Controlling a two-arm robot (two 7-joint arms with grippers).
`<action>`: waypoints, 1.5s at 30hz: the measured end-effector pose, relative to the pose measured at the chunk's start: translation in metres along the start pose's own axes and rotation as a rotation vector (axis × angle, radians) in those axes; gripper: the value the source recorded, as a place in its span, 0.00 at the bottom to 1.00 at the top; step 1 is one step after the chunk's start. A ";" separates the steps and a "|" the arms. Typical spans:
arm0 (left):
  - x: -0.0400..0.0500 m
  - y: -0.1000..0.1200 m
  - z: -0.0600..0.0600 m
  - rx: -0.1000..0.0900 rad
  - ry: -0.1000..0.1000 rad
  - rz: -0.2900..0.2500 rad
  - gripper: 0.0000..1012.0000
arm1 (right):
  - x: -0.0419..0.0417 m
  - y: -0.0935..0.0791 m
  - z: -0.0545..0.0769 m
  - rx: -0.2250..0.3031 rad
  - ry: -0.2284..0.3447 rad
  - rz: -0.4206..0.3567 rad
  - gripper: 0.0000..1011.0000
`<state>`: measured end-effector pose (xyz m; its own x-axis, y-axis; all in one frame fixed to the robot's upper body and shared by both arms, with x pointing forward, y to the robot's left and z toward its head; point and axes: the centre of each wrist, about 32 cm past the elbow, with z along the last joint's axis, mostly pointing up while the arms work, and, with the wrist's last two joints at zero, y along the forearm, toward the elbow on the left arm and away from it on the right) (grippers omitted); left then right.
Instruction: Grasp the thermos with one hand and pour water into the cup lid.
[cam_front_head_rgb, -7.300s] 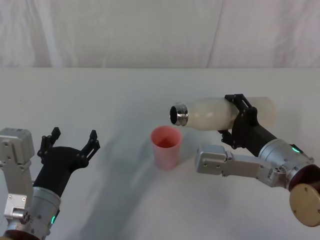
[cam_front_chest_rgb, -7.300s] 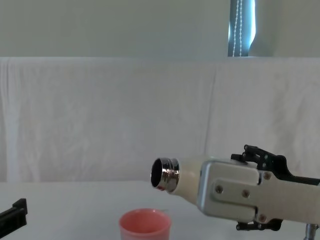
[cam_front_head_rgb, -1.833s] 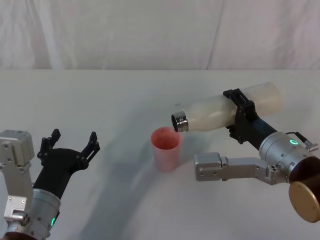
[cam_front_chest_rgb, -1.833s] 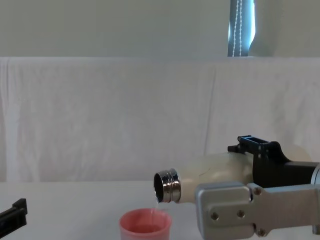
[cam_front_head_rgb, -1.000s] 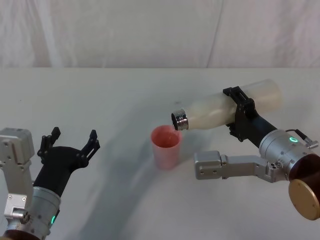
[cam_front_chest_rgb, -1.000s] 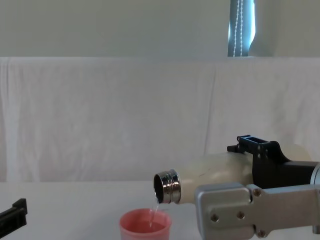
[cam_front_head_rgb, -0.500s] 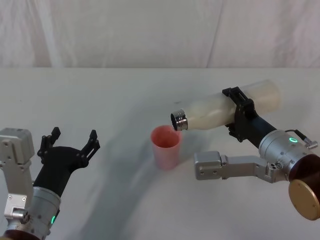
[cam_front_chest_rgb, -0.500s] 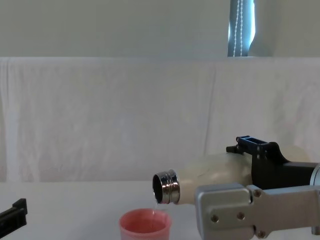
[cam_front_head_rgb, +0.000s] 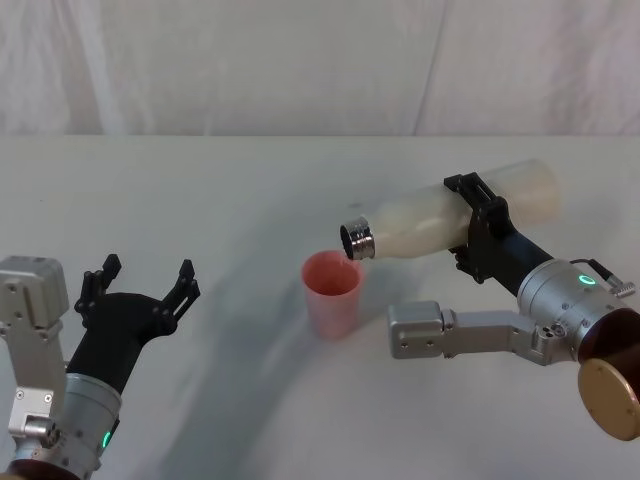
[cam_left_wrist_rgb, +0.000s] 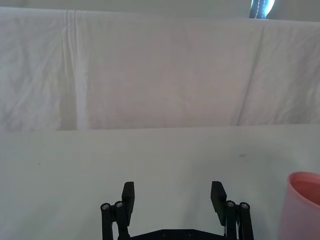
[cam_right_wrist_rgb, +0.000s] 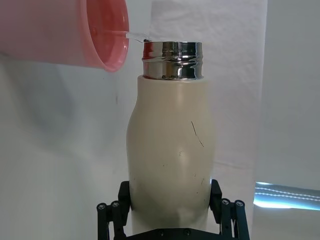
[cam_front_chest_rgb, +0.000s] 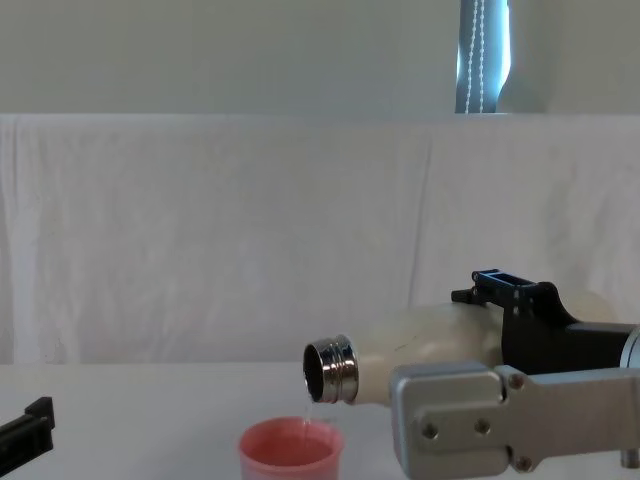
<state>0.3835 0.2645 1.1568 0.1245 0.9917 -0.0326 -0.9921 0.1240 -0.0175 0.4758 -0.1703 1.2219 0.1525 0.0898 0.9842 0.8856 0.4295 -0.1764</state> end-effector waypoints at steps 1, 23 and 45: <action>0.0000 0.000 0.000 0.000 0.000 0.000 0.99 | 0.0000 0.000 0.000 0.000 0.000 0.000 0.95; 0.0000 0.000 0.000 0.000 0.000 0.000 0.99 | 0.0004 -0.003 0.000 0.066 0.209 -0.041 0.95; 0.0000 0.000 0.000 0.000 0.000 0.000 0.99 | 0.0058 -0.008 -0.002 0.131 0.467 -0.101 0.95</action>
<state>0.3835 0.2646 1.1568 0.1244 0.9917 -0.0326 -0.9921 0.1239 -0.0175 0.4706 -0.1750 1.2290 0.2757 -0.3574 0.8923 0.8482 0.5272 -0.0509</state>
